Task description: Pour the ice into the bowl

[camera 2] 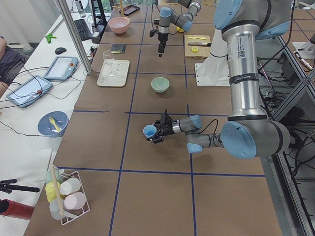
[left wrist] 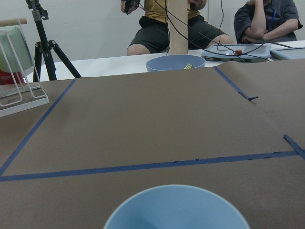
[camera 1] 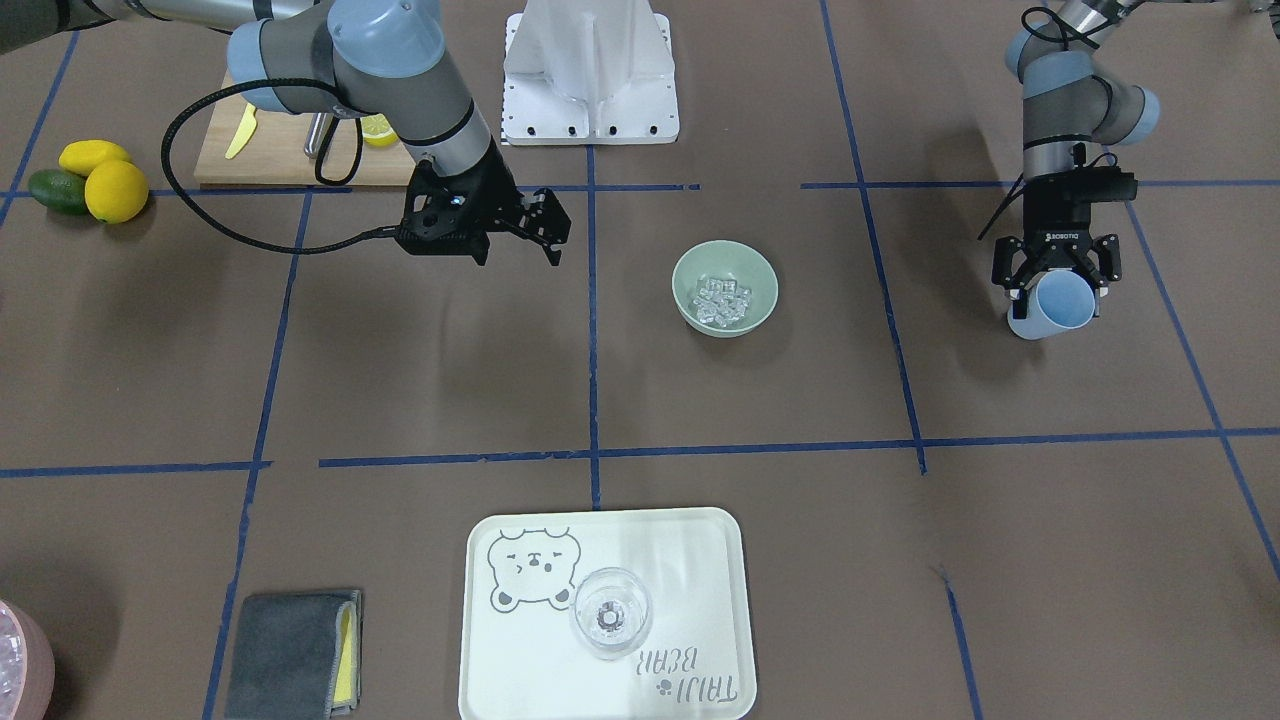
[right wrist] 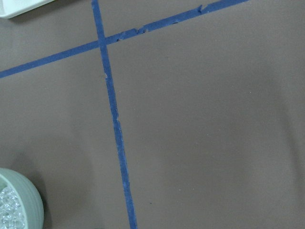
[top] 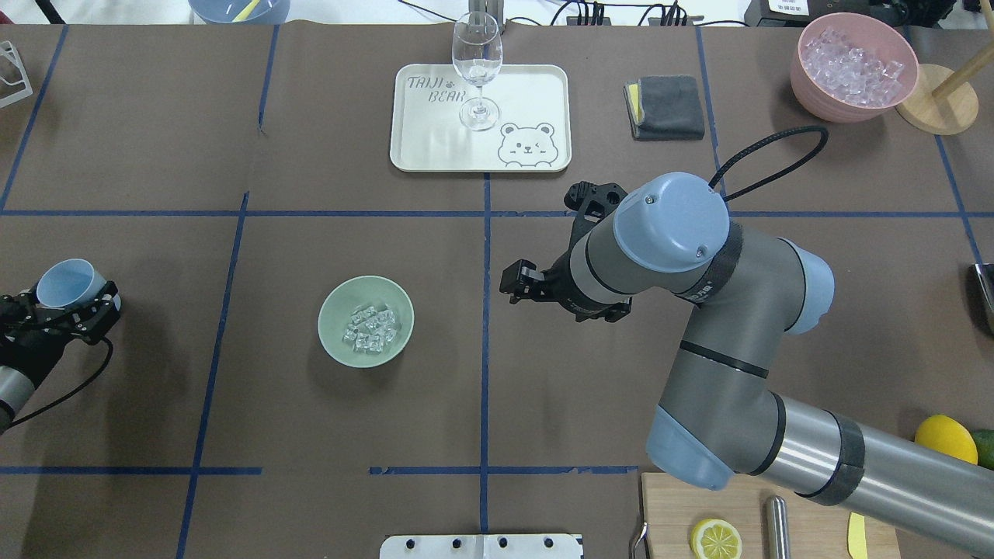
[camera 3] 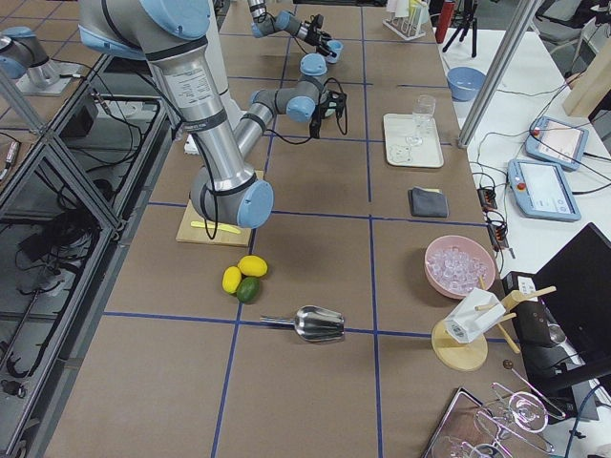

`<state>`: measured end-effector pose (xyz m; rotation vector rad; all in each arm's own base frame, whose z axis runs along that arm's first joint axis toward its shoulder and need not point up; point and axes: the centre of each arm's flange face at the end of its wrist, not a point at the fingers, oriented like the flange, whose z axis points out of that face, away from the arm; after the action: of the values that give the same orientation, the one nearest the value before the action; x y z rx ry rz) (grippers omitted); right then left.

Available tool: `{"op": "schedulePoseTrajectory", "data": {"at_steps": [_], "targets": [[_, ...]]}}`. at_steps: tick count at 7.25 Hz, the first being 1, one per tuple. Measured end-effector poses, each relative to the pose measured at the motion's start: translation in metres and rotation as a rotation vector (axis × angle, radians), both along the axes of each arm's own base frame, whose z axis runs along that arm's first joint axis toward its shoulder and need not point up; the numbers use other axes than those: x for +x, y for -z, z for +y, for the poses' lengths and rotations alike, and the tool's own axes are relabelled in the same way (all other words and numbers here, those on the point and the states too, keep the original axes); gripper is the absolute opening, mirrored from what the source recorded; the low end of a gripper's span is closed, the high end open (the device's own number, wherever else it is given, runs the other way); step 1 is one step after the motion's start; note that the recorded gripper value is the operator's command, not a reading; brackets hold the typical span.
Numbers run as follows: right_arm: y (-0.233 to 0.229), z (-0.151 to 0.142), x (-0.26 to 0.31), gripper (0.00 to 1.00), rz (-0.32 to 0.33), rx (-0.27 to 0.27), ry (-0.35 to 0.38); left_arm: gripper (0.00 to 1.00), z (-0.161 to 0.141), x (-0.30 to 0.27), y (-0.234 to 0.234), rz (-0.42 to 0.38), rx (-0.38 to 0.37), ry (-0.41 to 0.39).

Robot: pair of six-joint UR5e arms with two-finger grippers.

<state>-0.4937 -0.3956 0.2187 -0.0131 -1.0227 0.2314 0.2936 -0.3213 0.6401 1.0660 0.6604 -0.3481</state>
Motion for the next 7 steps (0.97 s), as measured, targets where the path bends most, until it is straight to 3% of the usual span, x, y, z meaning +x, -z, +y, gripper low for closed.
{"op": "schedulePoseTrajectory", "data": {"at_steps": [7], "targets": [[0.000,0.000,0.000,1.00,0.001,-0.001,0.000,1.00,0.024,-0.024,0.006,0.035,-0.072,-0.165]]}}
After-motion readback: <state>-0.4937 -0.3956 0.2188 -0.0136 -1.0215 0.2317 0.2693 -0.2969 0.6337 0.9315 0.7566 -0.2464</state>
